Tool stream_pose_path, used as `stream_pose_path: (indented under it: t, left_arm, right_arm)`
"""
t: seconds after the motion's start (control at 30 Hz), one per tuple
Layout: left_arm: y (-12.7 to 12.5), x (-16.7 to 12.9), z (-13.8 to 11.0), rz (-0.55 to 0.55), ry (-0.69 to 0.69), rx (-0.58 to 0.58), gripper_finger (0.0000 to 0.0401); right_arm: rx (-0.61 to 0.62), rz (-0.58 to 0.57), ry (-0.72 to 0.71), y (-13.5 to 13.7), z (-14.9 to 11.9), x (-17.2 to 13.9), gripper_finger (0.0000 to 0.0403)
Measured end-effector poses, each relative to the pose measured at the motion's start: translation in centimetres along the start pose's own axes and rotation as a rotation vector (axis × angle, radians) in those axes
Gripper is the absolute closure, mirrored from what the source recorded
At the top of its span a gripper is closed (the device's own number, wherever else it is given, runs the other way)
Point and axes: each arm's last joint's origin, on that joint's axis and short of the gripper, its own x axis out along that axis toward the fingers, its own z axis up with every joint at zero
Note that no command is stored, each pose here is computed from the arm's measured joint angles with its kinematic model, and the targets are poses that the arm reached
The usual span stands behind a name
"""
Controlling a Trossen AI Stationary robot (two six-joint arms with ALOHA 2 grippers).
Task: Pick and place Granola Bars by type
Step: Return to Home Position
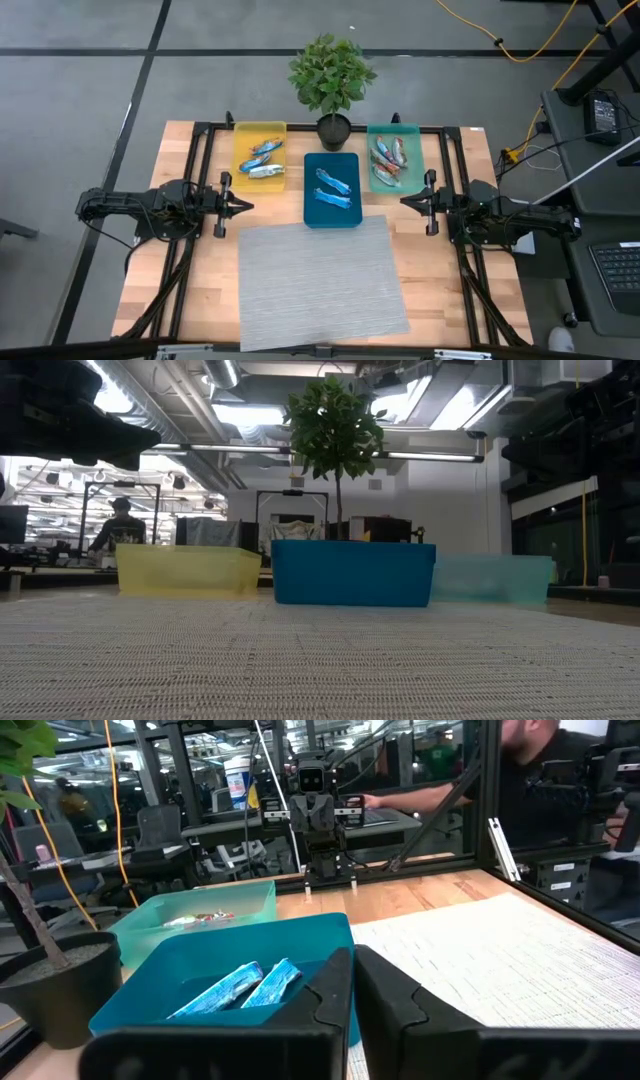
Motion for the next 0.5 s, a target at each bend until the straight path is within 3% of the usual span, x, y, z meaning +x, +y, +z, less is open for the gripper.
stream_pose_path:
  t: [0.5]
  left_arm:
    - [0.0, 0.0, 0.0, 0.0, 0.0, 0.0, 0.0391]
  right_arm:
    - [0.0, 0.0, 0.0, 0.0, -0.01, 0.0, 0.0379]
